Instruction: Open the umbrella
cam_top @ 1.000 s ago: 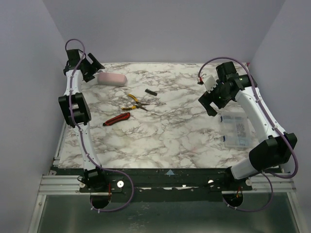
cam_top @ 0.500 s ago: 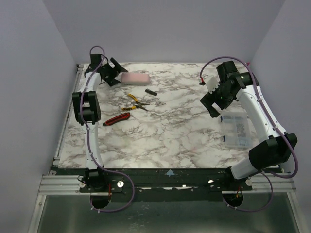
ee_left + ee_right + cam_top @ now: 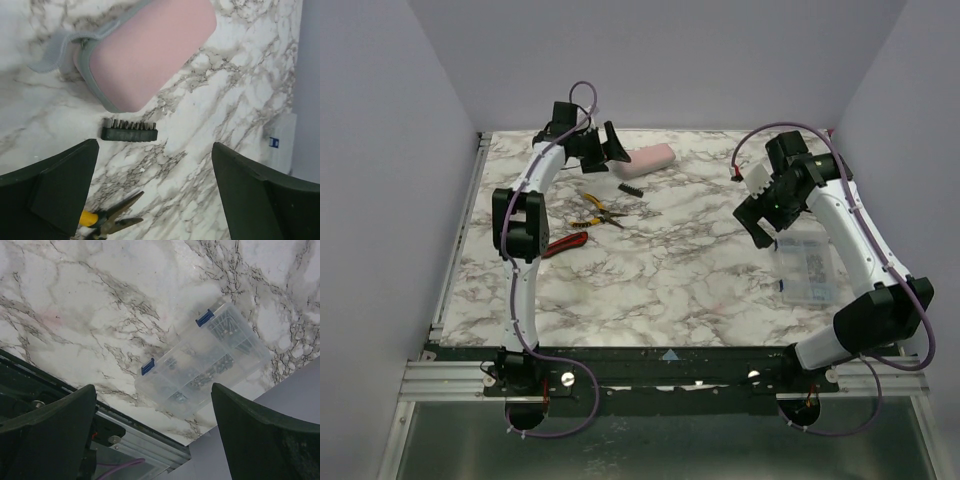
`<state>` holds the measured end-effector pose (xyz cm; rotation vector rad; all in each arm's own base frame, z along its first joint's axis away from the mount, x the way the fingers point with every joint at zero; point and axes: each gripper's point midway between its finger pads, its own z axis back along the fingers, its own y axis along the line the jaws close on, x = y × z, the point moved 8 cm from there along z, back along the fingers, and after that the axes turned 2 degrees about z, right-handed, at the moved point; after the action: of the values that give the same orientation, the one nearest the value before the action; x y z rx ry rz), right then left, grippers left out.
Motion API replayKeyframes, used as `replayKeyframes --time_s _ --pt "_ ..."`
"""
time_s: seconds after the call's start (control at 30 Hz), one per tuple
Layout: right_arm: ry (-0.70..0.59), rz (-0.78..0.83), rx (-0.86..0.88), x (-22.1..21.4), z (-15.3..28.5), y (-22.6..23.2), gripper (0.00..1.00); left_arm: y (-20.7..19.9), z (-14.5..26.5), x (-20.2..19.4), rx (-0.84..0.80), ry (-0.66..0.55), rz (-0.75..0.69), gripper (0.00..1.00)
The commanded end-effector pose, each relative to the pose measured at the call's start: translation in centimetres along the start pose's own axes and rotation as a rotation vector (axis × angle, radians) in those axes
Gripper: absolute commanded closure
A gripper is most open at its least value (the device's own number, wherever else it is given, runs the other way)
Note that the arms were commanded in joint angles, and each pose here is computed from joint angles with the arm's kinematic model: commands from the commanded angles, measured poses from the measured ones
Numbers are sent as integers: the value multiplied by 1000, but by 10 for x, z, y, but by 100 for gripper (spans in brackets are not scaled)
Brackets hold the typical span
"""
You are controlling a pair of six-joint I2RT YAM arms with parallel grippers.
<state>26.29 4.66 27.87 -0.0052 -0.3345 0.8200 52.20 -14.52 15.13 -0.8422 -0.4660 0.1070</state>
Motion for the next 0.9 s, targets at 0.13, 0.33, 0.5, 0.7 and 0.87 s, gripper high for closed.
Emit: replayKeyframes --time_s 0.13,0.33,0.5,0.7,0.87 --pt "-12 -25 29 -6 -1 9 0 -23 17 63 100 -278 -328 1" --pt "-13 -35 30 -8 2 10 0 -19 -2 75 37 -339 -201 1" --pt "3 -32 26 -10 3 11 0 -15 -20 77 -39 -345 -62 1" --pt "13 -33 23 -11 6 10 1 -2 -39 46 -52 -224 89 1" --pt "13 -65 24 -9 5 10 1 -26 -48 6 -103 -35 60 2"
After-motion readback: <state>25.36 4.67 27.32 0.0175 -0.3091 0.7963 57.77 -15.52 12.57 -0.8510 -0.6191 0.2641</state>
